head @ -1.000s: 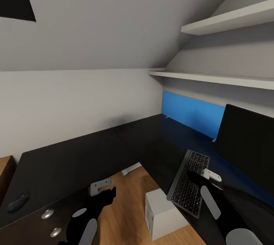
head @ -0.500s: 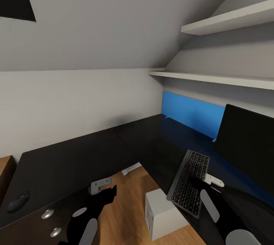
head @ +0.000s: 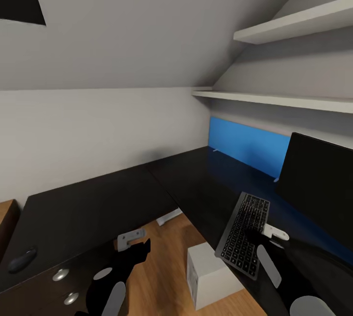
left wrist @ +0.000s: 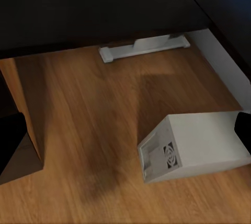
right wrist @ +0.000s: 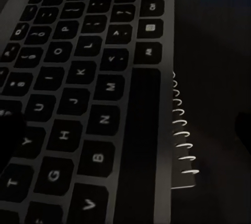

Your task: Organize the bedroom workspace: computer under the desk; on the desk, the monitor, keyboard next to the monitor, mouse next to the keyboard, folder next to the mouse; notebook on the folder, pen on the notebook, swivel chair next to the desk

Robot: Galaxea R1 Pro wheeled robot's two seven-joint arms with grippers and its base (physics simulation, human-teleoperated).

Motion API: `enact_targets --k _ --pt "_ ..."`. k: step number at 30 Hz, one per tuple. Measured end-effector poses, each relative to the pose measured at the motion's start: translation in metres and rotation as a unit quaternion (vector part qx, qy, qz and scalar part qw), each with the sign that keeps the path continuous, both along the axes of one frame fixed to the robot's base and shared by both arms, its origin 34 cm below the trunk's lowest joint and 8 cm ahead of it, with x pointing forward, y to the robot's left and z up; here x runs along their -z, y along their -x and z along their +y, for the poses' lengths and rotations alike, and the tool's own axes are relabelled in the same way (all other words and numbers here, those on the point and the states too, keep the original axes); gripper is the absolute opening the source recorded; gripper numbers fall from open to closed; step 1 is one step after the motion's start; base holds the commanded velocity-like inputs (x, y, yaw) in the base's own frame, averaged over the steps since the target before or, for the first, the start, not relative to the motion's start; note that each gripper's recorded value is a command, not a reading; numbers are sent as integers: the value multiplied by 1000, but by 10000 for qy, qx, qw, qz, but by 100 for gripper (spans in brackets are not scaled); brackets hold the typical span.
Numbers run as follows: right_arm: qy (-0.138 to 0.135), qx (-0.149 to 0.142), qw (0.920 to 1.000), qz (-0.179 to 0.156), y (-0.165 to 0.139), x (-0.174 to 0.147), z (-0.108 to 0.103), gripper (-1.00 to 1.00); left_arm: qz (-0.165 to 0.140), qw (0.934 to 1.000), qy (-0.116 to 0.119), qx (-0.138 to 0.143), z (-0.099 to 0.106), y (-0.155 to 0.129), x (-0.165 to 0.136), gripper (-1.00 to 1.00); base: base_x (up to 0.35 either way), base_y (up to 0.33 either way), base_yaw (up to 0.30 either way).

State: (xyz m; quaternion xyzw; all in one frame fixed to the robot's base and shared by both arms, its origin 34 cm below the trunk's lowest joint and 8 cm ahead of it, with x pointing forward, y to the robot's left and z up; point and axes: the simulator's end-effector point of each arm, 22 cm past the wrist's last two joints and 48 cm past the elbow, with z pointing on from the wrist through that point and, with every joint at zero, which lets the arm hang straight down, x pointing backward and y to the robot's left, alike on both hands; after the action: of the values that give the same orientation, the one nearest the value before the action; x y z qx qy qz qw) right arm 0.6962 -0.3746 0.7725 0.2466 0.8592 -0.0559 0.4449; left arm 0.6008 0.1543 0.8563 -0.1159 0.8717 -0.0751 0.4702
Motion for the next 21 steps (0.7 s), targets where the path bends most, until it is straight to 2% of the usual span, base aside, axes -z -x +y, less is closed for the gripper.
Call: enact_targets --k 21 --pt "74 -38 9999 -63 -2 29 0 100 -2 10000 -2 0 0 1 35 100 0 0 0"
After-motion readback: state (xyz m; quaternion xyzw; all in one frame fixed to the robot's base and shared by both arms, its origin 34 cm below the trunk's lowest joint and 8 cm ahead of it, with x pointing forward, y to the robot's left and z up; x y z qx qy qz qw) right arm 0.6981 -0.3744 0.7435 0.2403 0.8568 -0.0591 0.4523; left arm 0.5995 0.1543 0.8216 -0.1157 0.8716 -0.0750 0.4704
